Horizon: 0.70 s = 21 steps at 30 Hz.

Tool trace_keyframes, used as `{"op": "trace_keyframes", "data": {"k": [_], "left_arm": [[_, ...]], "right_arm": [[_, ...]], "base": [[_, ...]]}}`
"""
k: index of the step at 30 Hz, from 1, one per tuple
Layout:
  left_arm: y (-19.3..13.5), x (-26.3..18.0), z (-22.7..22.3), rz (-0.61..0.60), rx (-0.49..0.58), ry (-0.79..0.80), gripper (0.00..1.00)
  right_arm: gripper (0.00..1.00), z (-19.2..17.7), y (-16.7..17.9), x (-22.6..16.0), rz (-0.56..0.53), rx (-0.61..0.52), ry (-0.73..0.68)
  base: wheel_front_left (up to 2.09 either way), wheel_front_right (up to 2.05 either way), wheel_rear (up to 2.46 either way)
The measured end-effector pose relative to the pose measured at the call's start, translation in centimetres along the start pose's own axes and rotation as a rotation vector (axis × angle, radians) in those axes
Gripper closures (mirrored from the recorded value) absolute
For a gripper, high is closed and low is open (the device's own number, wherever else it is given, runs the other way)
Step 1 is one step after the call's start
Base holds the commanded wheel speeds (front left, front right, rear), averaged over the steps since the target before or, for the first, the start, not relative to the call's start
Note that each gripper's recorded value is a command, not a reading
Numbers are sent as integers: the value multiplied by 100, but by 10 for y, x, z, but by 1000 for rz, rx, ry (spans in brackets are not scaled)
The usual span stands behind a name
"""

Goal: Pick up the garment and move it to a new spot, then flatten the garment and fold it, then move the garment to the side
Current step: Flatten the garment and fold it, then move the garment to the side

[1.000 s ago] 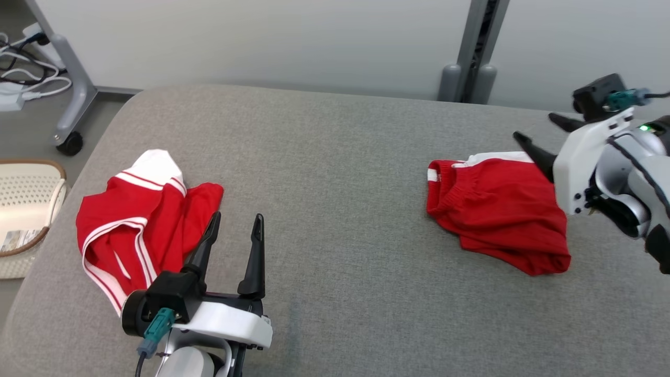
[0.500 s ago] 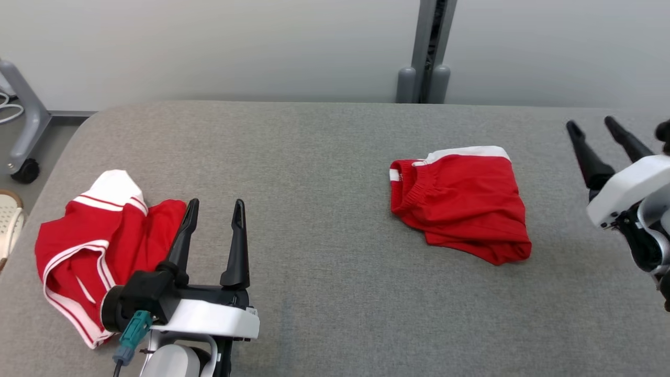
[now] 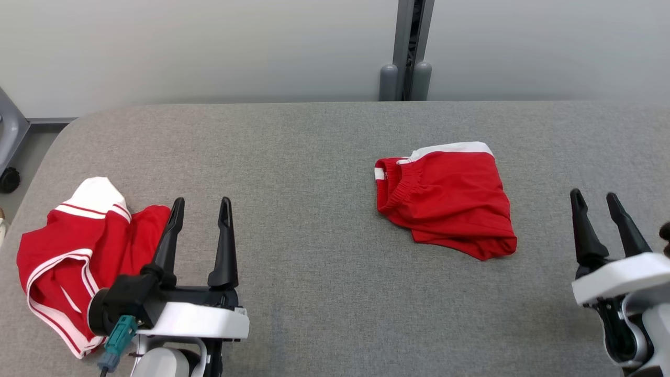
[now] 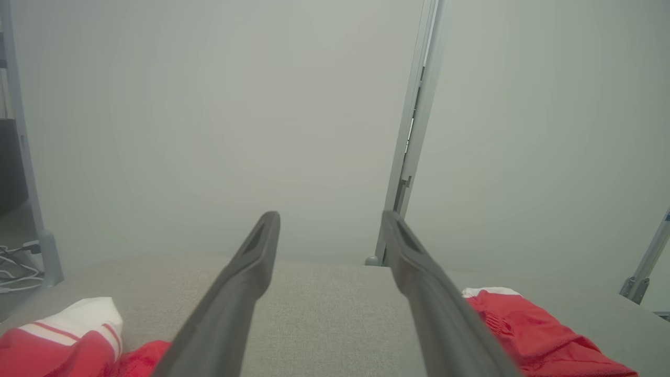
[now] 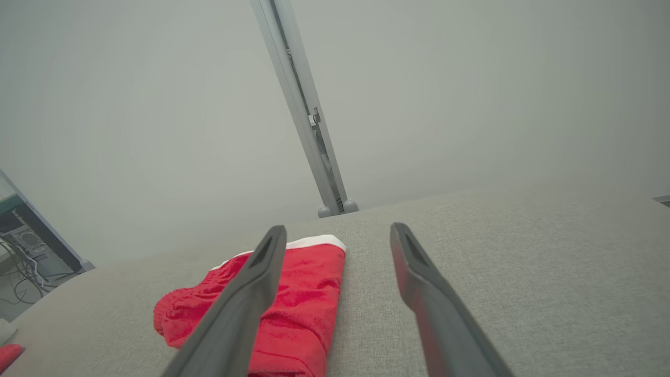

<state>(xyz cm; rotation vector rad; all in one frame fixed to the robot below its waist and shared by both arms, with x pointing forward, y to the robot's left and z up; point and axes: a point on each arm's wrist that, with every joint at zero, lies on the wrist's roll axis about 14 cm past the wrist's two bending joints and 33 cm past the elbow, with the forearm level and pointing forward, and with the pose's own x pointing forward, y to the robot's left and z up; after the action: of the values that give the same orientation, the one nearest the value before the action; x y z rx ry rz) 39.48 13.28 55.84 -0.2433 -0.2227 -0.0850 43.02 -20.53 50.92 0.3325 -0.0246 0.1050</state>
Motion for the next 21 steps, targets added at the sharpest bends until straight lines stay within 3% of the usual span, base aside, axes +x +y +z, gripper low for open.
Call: {"op": "trace_keyframes", "data": {"k": [4,21], "left_arm": [[4,-6,-2,12,3,11,0],[10,-15,-17,27,11,62,0]], "right_arm": [[0,-4,-9,-14,-58,19,-20],[0,-22,-3,-22,-58,-3,17]], "base": [[0,0,0],[0,0,0]]}}
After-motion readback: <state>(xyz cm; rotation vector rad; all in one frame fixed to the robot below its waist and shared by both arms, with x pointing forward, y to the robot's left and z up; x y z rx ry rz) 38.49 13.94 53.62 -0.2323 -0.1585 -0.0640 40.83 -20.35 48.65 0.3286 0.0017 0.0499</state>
